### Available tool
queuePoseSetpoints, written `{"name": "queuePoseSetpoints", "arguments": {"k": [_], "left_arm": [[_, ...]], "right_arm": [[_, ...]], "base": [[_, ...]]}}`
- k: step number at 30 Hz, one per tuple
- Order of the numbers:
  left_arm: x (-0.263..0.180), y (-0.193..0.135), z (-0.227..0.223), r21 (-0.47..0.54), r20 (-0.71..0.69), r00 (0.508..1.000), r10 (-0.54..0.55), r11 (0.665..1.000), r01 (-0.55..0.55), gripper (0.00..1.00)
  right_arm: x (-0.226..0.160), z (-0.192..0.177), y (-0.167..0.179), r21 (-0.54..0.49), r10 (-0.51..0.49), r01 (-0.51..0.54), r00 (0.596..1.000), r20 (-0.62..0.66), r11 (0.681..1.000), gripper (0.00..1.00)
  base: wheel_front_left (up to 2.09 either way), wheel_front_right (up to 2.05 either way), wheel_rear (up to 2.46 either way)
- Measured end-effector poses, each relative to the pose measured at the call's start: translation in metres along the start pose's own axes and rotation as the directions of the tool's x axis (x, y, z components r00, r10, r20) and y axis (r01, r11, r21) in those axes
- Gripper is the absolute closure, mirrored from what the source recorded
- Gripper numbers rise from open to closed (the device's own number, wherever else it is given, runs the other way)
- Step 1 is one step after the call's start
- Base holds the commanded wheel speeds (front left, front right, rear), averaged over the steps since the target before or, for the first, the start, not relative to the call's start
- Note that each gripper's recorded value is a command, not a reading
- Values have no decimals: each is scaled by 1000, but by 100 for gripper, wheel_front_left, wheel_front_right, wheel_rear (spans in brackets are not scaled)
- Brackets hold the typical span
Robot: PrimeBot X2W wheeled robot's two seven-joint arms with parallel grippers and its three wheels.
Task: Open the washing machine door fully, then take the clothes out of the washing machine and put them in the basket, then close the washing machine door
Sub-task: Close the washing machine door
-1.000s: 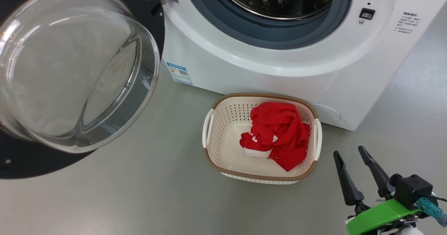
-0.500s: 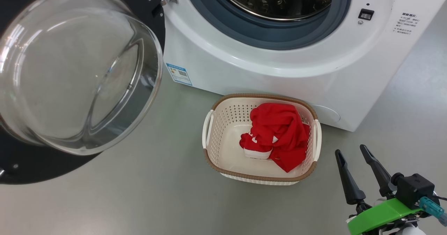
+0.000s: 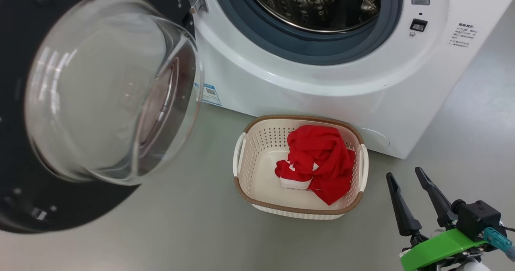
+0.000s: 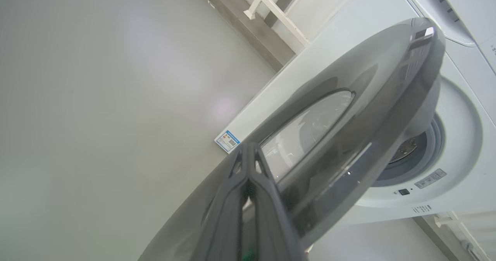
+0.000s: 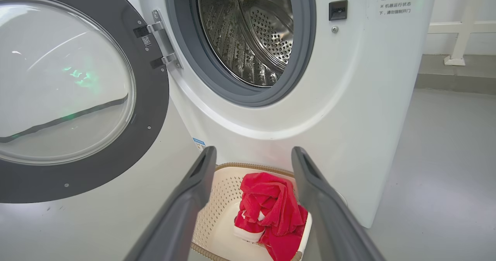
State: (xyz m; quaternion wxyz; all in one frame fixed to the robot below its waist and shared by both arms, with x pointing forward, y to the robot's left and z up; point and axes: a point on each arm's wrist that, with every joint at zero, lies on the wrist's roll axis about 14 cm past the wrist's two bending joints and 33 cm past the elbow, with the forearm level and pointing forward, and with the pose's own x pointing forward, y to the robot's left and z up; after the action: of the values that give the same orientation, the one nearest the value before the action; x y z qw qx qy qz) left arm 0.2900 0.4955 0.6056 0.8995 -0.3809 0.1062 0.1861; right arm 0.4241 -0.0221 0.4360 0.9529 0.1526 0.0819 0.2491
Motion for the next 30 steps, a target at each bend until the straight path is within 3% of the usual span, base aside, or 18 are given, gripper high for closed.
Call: {"name": "queuePoseSetpoints", "arguments": {"k": [13, 21, 30], "left_arm": [[3, -60, -54, 57, -198, 959, -203, 974, 218, 100], [5, -104, -82, 123, -285, 909, -306, 928, 351, 100], [15, -148, -123, 132, -375, 837, -399, 870, 474, 100]], "right_arm": [[-6, 8, 0, 1, -16, 16, 1000, 21, 1000, 0], [-9, 10, -4, 0, -29, 29, 999, 28, 1000, 0], [-13, 8, -14, 7, -60, 60, 998, 27, 998, 0]], "base": [[0, 0, 0], [0, 0, 0], [0, 0, 0]]}}
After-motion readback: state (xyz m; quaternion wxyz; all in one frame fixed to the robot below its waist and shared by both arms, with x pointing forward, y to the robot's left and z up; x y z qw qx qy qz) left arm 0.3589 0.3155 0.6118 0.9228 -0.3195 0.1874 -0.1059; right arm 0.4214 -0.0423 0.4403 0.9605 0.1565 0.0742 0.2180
